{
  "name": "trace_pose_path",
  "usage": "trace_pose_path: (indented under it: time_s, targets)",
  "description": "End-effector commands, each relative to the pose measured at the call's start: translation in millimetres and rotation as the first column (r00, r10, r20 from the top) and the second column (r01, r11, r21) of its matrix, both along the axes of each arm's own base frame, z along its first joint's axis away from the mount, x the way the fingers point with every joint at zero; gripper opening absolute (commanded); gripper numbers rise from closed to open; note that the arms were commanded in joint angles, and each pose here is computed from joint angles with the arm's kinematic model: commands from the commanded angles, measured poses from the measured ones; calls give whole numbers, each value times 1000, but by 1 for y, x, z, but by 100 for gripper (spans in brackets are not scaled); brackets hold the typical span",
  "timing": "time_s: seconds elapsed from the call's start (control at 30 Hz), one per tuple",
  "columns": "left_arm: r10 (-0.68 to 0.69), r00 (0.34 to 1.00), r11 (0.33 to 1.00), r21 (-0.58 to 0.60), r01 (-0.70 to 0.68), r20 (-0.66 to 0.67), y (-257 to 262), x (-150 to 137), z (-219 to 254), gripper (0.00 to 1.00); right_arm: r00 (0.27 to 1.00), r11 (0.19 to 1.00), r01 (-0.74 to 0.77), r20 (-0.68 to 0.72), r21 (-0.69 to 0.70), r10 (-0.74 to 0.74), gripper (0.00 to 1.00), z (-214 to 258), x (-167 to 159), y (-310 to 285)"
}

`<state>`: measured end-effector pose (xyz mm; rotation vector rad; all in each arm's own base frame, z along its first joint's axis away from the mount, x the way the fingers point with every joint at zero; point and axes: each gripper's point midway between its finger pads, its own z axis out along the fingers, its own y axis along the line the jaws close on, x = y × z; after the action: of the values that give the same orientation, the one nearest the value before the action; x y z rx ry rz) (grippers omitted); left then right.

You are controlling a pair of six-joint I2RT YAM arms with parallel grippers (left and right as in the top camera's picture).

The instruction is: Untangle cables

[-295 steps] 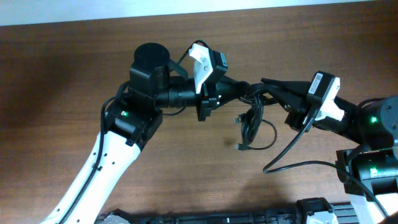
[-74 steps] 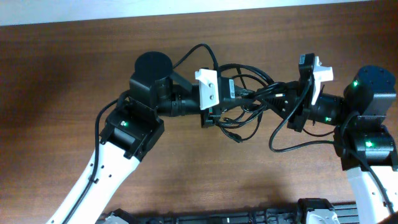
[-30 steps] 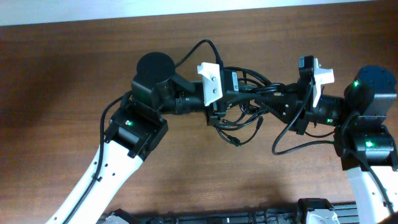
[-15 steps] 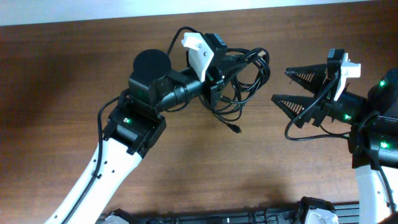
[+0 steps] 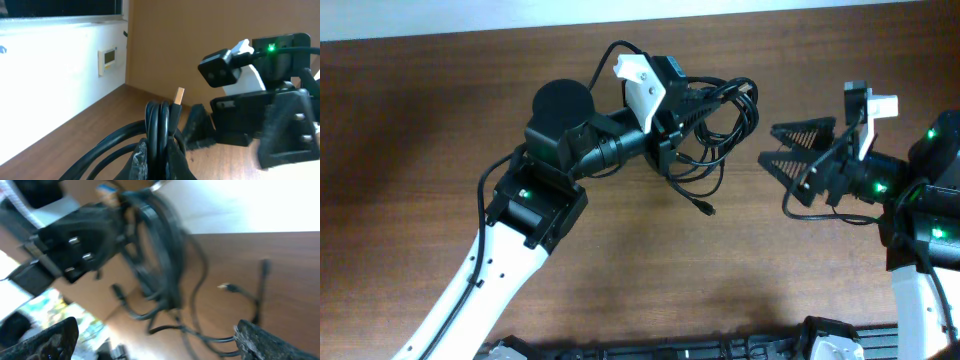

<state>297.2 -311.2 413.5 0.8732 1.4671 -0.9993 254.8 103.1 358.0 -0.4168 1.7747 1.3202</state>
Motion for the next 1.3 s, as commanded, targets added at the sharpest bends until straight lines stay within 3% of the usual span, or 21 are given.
trace_pose_path:
  time_s: [0.0, 0.23, 0.4, 0.73, 1.07, 1.27]
  targets:
    - [43, 997, 999, 1, -43, 58, 4, 6, 8, 0, 988, 987, -154, 36, 51, 153, 99, 19, -27, 10]
    - [-10, 996, 1000, -19, 11, 85, -21, 3, 5, 0, 982, 982, -188, 37, 32, 187, 95, 16, -29, 27]
    - [-52, 991, 997, -47, 58, 125, -34, -13, 15, 0, 999, 999, -41, 18, -23, 42, 79, 6, -5, 21]
    - [-206, 963, 973, -65, 220, 174, -43, -42, 25, 0, 968, 968, 228, -80, -103, -237, 59, -17, 32, -5]
    - [-159, 950, 973, -122, 197, 270, -39, -40, 49, 0, 954, 954, 248, -127, -171, -271, 48, -39, 29, -9]
    - [-122, 956, 979, -129, 161, 265, -37, -34, 50, 0, 961, 948, 245, -78, -203, -265, 45, -41, 30, -10]
